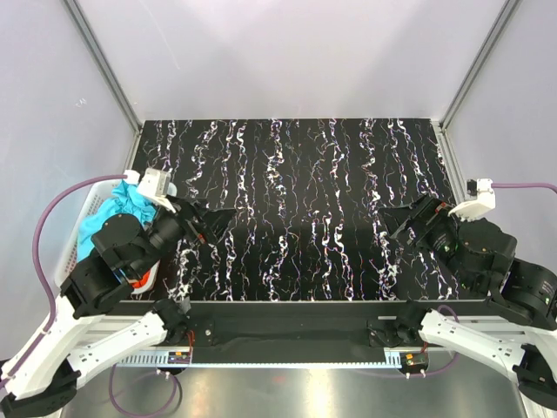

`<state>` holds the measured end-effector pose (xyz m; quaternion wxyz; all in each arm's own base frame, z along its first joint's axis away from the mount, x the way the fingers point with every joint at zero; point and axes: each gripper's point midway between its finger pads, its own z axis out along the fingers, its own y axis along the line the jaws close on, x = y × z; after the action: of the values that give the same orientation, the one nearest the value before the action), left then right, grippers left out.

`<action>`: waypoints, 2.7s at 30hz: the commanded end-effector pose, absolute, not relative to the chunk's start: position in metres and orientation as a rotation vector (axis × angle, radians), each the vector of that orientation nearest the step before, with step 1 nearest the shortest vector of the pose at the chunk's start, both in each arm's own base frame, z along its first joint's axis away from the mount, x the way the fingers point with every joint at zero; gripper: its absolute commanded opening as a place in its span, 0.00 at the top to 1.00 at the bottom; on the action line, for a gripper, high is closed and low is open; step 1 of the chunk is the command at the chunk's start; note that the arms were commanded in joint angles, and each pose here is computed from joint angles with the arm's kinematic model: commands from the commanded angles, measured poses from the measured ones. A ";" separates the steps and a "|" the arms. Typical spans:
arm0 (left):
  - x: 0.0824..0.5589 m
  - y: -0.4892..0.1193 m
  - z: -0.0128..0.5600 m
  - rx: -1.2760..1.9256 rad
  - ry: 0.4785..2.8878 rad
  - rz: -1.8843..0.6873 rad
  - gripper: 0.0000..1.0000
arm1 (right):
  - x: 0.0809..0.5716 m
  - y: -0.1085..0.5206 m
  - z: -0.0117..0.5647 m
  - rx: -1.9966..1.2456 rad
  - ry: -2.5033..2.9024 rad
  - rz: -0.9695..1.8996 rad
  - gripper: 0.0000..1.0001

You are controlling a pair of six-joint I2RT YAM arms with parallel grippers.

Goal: Fold and stack the t-shirts
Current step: Grab the tshirt from the pile, then move the tshirt to the center of the board, then flatten the tshirt out

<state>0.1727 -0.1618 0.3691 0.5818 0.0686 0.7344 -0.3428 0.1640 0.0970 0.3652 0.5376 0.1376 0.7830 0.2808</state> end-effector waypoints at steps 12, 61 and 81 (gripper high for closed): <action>0.270 -0.073 0.310 -0.510 1.945 -0.214 0.07 | 0.156 0.094 0.354 0.375 1.833 0.753 0.00; 0.348 -0.237 0.282 -0.172 2.060 -1.080 0.44 | 0.122 0.039 0.334 0.487 1.781 0.795 0.00; 0.293 -0.319 0.103 0.246 2.485 -0.797 0.12 | 0.179 0.093 0.271 0.440 2.002 0.431 0.05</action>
<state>0.2715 -0.3014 0.1000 0.2376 0.0740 0.9266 -0.2821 0.1691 0.0877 0.2571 0.4837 0.1813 0.8370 0.1807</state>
